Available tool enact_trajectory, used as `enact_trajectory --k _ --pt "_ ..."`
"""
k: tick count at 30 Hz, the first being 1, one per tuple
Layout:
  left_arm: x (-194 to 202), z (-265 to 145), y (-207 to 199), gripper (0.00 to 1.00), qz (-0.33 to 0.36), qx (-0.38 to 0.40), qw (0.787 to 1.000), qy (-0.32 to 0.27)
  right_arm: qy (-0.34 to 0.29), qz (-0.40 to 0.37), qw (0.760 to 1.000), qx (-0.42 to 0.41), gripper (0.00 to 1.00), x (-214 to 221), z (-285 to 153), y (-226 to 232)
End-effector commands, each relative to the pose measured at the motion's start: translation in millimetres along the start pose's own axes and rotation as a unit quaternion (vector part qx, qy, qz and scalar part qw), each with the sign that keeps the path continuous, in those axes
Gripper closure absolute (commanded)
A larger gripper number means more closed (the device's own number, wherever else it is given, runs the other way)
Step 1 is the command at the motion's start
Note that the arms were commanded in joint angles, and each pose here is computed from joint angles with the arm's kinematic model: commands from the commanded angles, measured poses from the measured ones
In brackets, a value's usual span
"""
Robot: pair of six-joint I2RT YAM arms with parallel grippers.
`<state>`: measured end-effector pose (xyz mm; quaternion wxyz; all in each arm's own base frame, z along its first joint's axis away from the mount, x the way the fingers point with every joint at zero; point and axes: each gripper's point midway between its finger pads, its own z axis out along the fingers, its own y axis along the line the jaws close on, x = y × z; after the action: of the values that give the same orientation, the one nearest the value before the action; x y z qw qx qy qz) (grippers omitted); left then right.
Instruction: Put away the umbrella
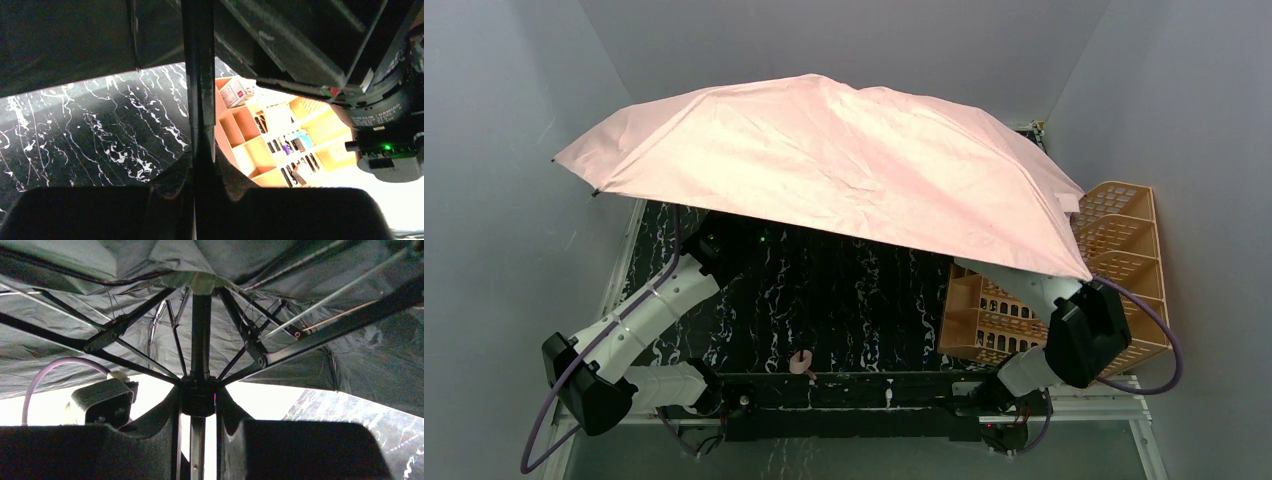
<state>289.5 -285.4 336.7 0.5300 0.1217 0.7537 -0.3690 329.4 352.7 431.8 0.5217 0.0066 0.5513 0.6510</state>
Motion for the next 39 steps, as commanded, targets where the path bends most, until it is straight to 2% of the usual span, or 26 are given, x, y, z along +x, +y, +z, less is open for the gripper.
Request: enact_trajectory --k 1,5,10,14,19,21,26,32,35,39 --pt "-87.4 -24.6 -29.4 1.00 0.049 0.028 0.990 -0.127 -0.015 0.004 0.996 0.088 1.00 12.3 -26.2 -20.5" --pt "-100.5 -23.7 -30.3 1.00 0.056 0.023 0.987 -0.148 -0.010 0.041 0.992 0.117 1.00 38.9 -39.2 -31.7" --pt "-96.8 -21.8 -24.4 1.00 0.061 0.010 0.988 -0.142 -0.014 0.064 0.990 0.125 1.00 41.3 -40.2 -36.8" --pt "-77.7 -19.0 -19.5 0.98 0.060 0.008 0.992 -0.109 -0.069 0.085 0.985 0.133 1.00 22.6 -38.8 -41.5" --pt "-35.9 -24.9 -14.8 0.65 0.043 0.021 0.998 -0.050 -0.140 0.091 0.977 0.132 1.00 -14.7 -33.9 -37.3" --pt "-12.6 -28.8 -9.5 0.50 0.033 0.022 0.999 -0.021 -0.161 0.097 0.974 0.126 1.00 -28.4 -32.4 -35.2" --pt "34.1 -45.8 -3.4 0.24 0.006 0.031 0.999 0.040 -0.186 0.106 0.969 0.119 1.00 -47.4 -26.8 -37.1" --pt "68.2 -64.7 -4.7 0.11 -0.034 0.047 0.995 0.083 -0.195 0.112 0.968 0.115 1.00 -55.1 -20.2 -45.2" --pt "85.4 -73.9 -0.7 0.12 -0.046 0.043 0.992 0.106 -0.198 0.110 0.967 0.112 1.00 -59.6 -18.4 -47.5" --pt "101.3 -88.5 5.4 0.20 -0.055 0.032 0.990 0.125 -0.199 0.106 0.968 0.109 1.00 -64.8 -17.6 -48.6"
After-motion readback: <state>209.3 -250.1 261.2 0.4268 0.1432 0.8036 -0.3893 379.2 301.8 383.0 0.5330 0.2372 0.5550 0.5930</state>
